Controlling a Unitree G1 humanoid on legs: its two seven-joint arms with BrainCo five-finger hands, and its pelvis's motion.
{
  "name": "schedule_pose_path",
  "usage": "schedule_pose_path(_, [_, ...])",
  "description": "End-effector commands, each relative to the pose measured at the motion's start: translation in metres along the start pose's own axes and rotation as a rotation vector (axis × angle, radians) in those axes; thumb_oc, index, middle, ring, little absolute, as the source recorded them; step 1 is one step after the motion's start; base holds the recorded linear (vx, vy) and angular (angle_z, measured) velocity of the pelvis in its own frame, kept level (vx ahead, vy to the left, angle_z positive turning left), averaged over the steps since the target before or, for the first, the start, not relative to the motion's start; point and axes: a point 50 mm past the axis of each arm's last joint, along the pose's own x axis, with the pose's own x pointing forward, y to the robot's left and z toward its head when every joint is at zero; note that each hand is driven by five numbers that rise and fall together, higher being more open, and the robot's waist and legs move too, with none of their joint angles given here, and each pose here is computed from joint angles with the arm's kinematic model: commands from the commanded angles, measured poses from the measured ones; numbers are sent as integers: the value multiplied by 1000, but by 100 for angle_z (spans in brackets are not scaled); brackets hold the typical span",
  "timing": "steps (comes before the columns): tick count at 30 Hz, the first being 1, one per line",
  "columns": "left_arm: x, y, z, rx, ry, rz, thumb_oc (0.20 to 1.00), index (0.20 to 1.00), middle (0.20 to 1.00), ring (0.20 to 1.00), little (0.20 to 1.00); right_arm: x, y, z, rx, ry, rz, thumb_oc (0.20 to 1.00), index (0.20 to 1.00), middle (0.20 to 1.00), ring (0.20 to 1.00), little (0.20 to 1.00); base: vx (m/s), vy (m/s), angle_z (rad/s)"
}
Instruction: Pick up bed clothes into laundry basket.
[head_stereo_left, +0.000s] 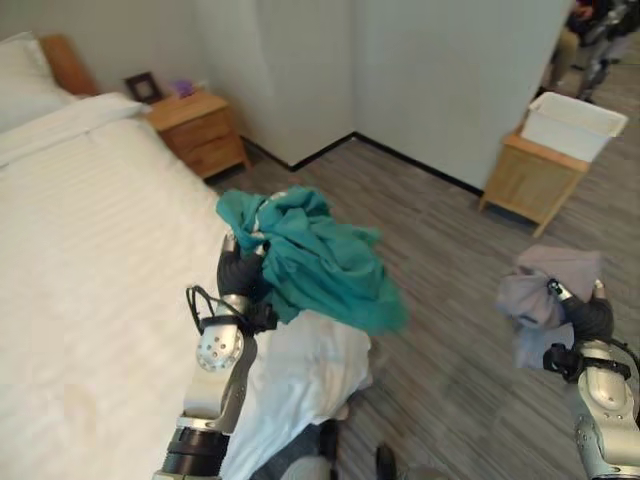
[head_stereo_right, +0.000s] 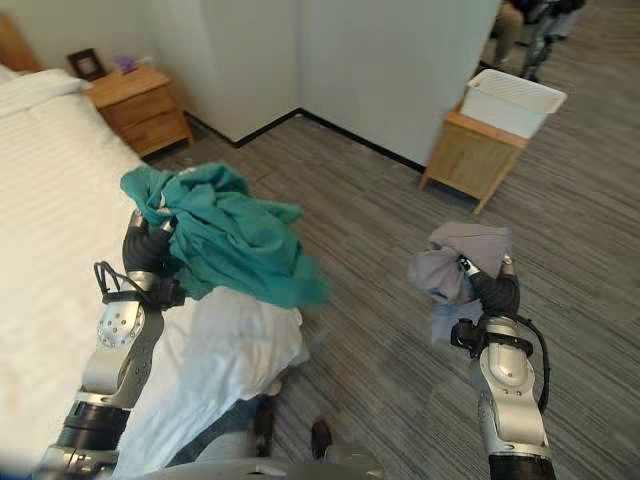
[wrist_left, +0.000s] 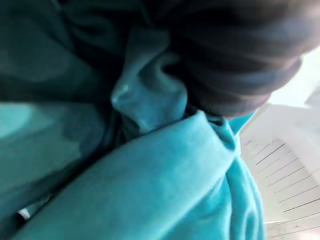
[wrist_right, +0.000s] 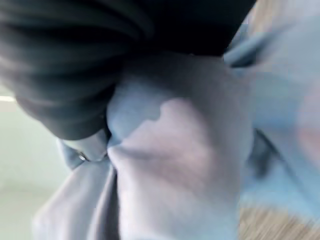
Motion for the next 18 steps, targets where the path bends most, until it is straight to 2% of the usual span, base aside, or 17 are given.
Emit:
schedule_pose_path(1, [9, 13, 43, 43, -199, 0, 200, 200, 200, 200, 200, 19, 3, 50, 11, -257, 11, 200, 200, 200, 200, 200, 232, 116, -102])
schedule_pose_path(4, [6, 24, 48, 64, -214, 33, 200, 200, 200, 200, 200, 22, 14, 50, 0, -256, 53, 200, 200, 200, 200, 200, 198, 91, -83])
schedule_pose_path(8, [6, 31, 50, 90, -219, 54, 200, 200, 200, 200, 200, 21, 8, 45, -28, -223, 36, 200, 200, 200, 200, 200, 305, 61, -49])
schedule_pose_path(13, [9, 32, 47, 90, -207, 71, 200, 200, 200, 200, 200, 18, -2, 47, -18, -240, -29, 200, 200, 200, 200, 200, 393, -104, 12])
schedule_pose_path(18, [11, 36, 50, 139, -220, 76, 200, 200, 200, 200, 200, 24, 9, 55, -12, -276, 15, 200, 200, 200, 200, 200, 424, -136, 11])
